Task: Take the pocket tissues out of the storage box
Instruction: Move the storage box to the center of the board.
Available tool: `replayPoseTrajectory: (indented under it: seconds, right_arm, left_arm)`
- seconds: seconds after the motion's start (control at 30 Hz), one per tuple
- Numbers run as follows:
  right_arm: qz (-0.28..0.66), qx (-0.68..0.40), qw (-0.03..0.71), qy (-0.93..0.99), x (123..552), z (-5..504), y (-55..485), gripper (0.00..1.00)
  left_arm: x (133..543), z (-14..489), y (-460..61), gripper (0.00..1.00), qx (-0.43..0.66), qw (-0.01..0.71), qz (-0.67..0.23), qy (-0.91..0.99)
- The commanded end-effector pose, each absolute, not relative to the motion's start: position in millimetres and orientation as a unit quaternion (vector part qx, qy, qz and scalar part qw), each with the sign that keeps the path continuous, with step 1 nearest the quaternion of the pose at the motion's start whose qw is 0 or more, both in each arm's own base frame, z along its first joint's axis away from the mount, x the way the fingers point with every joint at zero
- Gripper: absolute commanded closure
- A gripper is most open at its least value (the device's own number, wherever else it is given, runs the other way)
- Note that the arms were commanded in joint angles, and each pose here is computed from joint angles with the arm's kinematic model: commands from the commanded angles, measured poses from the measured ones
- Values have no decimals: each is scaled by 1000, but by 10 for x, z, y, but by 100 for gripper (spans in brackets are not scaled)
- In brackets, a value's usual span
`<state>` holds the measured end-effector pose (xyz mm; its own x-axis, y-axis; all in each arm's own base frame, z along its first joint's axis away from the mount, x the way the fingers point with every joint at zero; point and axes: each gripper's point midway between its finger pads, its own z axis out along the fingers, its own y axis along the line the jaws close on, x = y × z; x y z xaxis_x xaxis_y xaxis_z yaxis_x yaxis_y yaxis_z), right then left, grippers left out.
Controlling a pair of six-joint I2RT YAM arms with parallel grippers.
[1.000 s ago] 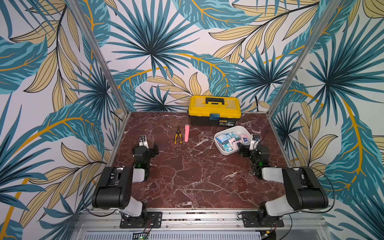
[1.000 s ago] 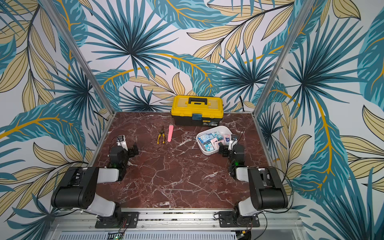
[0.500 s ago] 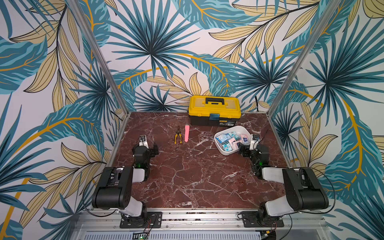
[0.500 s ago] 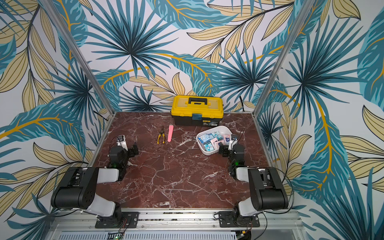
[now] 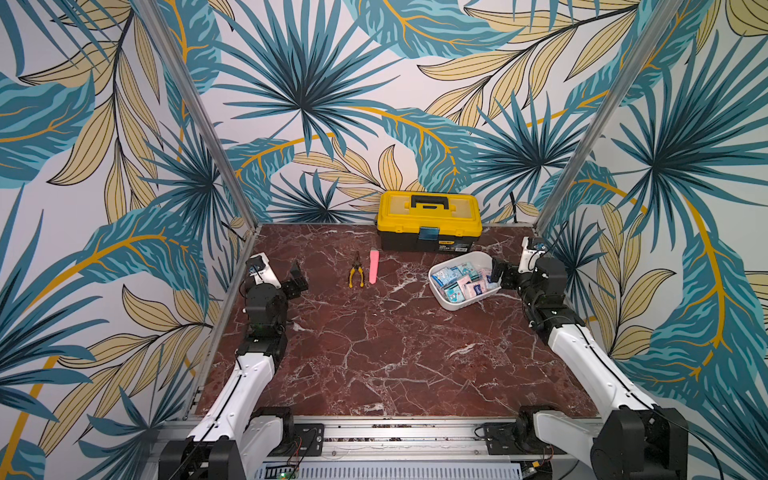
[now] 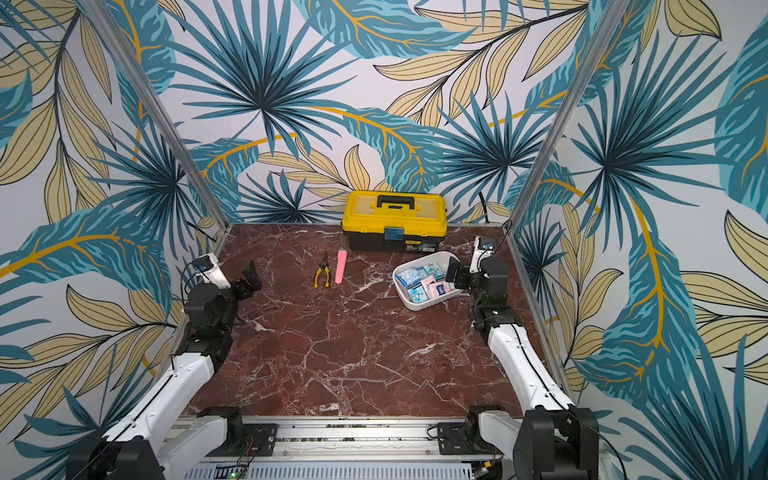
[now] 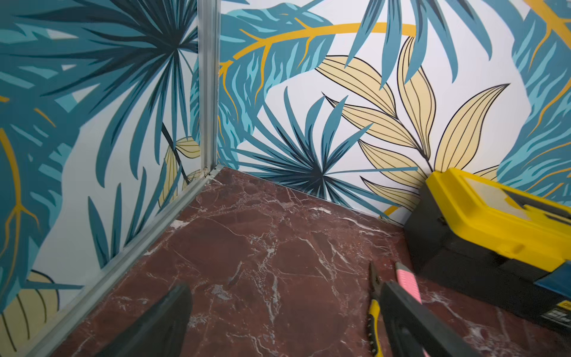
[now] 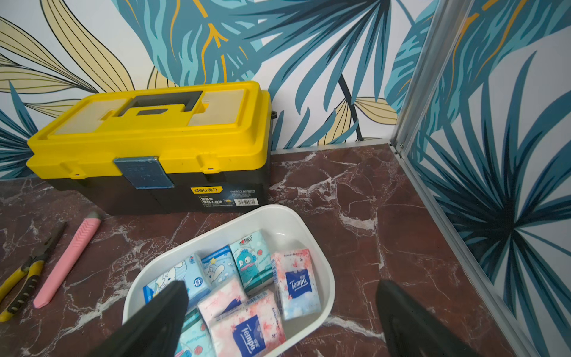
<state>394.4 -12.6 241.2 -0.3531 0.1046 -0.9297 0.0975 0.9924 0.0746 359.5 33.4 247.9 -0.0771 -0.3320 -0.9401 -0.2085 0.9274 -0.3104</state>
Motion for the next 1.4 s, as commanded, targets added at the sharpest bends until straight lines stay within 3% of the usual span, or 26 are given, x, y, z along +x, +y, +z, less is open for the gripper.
replayPoseTrajectory:
  seconds: [0.0, 0.13, 0.33, 0.67, 0.83, 1.1, 1.37]
  right_arm:
    - [8, 72, 442, 894, 3756, 1975, -138, 1]
    - [32, 82, 387, 918, 3915, 1901, -154, 1]
    - [52, 101, 321, 940, 4306, 1671, -285, 1]
    - [105, 121, 284, 945, 4900, 1319, -517, 24]
    - [134, 108, 261, 950, 5087, 1105, -453, 29]
    - [171, 117, 227, 952, 5214, 803, -358, 41]
    - [188, 112, 207, 953, 5116, 720, -280, 62]
  left_arm:
    - [3563, 2292, 175, 0, -241, 581, -129, 767]
    - [3641, 2210, -170, 0, -221, 543, -205, 784]
    - [3665, 2021, -647, 0, -174, 520, -227, 805]
    - [3625, 1745, -978, 0, -167, 493, -255, 815]
    - [3620, 1671, -974, 0, -169, 486, -250, 820]
    - [3581, 1542, -951, 0, -178, 468, -239, 832]
    - [3562, 1494, -922, 0, -186, 461, -233, 836]
